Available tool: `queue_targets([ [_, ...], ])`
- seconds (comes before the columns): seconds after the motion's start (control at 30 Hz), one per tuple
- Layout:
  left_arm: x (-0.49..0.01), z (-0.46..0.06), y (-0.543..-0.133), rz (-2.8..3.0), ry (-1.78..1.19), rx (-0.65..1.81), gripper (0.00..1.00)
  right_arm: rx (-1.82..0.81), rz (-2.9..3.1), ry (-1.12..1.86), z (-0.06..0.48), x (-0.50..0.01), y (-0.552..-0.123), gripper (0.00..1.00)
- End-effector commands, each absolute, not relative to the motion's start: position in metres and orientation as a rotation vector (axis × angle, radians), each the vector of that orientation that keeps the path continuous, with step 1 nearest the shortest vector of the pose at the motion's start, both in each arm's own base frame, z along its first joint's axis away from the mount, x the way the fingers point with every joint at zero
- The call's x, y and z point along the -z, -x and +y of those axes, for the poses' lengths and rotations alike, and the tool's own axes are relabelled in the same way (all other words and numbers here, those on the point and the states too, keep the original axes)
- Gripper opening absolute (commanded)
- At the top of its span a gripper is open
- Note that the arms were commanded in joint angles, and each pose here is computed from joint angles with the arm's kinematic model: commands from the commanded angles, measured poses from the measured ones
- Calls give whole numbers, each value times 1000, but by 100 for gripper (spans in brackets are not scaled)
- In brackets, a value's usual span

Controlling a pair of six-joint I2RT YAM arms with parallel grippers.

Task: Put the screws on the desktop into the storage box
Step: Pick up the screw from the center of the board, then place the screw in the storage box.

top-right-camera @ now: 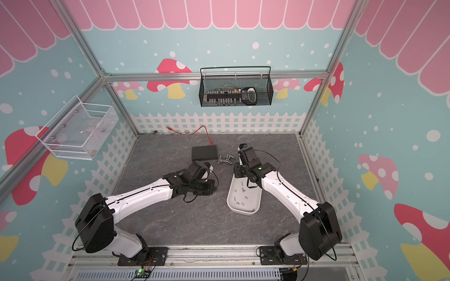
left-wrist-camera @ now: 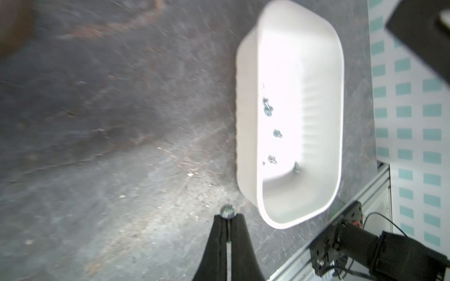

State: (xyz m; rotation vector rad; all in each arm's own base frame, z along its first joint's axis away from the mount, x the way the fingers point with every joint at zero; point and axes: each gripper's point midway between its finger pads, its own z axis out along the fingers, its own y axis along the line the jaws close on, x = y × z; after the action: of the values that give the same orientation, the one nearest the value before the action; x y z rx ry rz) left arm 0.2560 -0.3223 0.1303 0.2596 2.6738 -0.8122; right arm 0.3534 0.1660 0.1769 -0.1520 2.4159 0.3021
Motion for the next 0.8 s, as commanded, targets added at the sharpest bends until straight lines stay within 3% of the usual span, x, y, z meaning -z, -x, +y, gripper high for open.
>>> queue_targets([
  [0.0, -144, -365, -252, 2630, -300, 908, 0, -343, 2430, 38, 140, -175, -351, 42],
  [0.33, -130, -425, -244, 2642, -448, 935, 0, -372, 2410, -35, 112, -175, -347, 42],
  [0.37, -129, -425, -247, 2639, -447, 925, 10, -376, 2410, -33, 112, -175, -347, 42],
  [0.43, -132, -422, -252, 2621, -438, 892, 41, -382, 2416, -25, 113, -173, -346, 42],
  [0.5, -139, -412, -261, 2598, -405, 866, 54, -398, 2409, 7, 116, -174, -346, 45],
  [0.63, -152, -367, -282, 2571, -300, 823, 60, -405, 2386, 39, 118, -180, -347, 47],
  [0.77, -145, -266, -314, 2578, -36, 651, 60, -467, 2395, 55, 127, -177, -345, 47],
])
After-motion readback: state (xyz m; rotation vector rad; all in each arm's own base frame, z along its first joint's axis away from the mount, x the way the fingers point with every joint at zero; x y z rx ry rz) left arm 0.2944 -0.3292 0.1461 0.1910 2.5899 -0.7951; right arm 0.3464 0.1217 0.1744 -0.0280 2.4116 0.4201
